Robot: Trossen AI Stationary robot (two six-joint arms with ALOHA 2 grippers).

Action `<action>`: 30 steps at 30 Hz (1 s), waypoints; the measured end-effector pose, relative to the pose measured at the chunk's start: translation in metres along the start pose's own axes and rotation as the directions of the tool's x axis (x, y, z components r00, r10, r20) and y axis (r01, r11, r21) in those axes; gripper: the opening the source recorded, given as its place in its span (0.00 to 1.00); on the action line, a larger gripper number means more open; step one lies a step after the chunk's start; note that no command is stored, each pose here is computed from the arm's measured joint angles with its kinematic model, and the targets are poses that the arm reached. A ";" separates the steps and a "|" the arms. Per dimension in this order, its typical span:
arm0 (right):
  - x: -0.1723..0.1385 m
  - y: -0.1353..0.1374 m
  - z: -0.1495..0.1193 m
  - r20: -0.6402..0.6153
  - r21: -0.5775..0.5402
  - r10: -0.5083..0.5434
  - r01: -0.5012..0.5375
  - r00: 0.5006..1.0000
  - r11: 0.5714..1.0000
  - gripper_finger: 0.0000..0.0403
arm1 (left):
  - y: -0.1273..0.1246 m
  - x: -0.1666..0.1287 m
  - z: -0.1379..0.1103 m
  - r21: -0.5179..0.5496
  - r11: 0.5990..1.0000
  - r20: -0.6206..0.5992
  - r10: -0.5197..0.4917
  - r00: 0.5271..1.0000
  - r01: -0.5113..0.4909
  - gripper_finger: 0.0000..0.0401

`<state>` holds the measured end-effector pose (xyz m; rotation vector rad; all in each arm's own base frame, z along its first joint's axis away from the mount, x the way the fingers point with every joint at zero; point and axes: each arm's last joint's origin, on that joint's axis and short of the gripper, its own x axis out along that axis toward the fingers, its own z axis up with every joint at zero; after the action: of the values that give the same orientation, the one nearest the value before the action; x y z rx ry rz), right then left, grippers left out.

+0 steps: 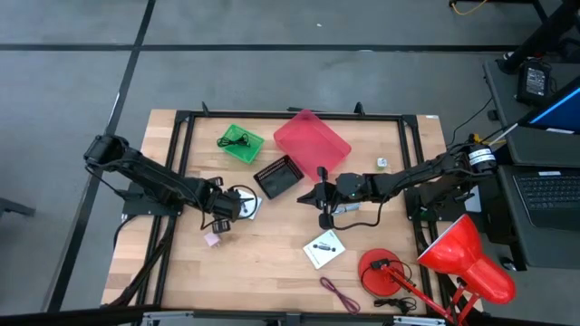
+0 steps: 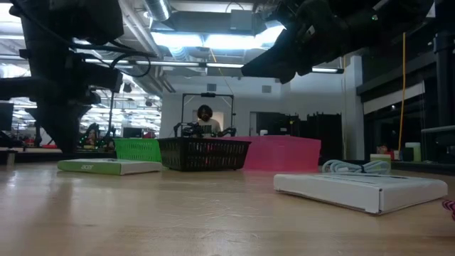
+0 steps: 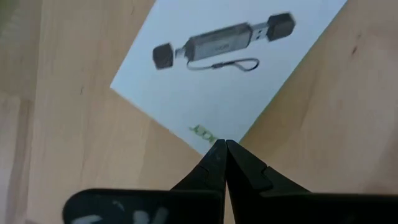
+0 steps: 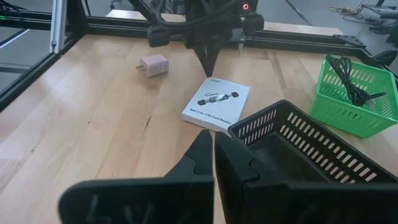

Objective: Pick and place items into bin
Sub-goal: Put the left white card reader box into the red bin

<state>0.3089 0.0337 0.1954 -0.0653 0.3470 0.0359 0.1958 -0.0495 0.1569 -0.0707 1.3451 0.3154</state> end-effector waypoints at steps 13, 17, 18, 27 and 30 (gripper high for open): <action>0.000 0.000 0.000 0.000 0.002 0.000 0.000 1.000 1.000 0.00 | 0.000 0.000 -0.001 0.010 1.000 -0.011 -0.003 1.000 0.003 0.01; 0.000 0.000 0.000 0.000 0.002 0.000 0.000 1.000 1.000 0.00 | 0.000 0.000 -0.001 0.011 1.000 -0.011 -0.003 1.000 0.003 0.01; 0.000 0.001 0.000 0.001 0.002 0.002 -0.002 1.000 1.000 0.00 | 0.000 0.000 -0.001 0.011 1.000 -0.011 -0.003 1.000 0.003 0.01; -0.001 0.006 0.000 0.001 -0.006 0.020 -0.020 1.000 1.000 0.00 | -0.002 0.007 -0.001 0.018 1.000 -0.041 0.010 0.999 -0.009 0.01; -0.001 0.006 0.000 0.003 -0.007 0.020 -0.020 1.000 1.000 0.00 | -0.003 0.010 0.000 0.021 0.999 -0.050 0.031 0.998 -0.030 0.00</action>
<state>0.3080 0.0401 0.1956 -0.0683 0.3448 0.0569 0.1982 -0.0502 0.1468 -0.0413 1.3998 0.3275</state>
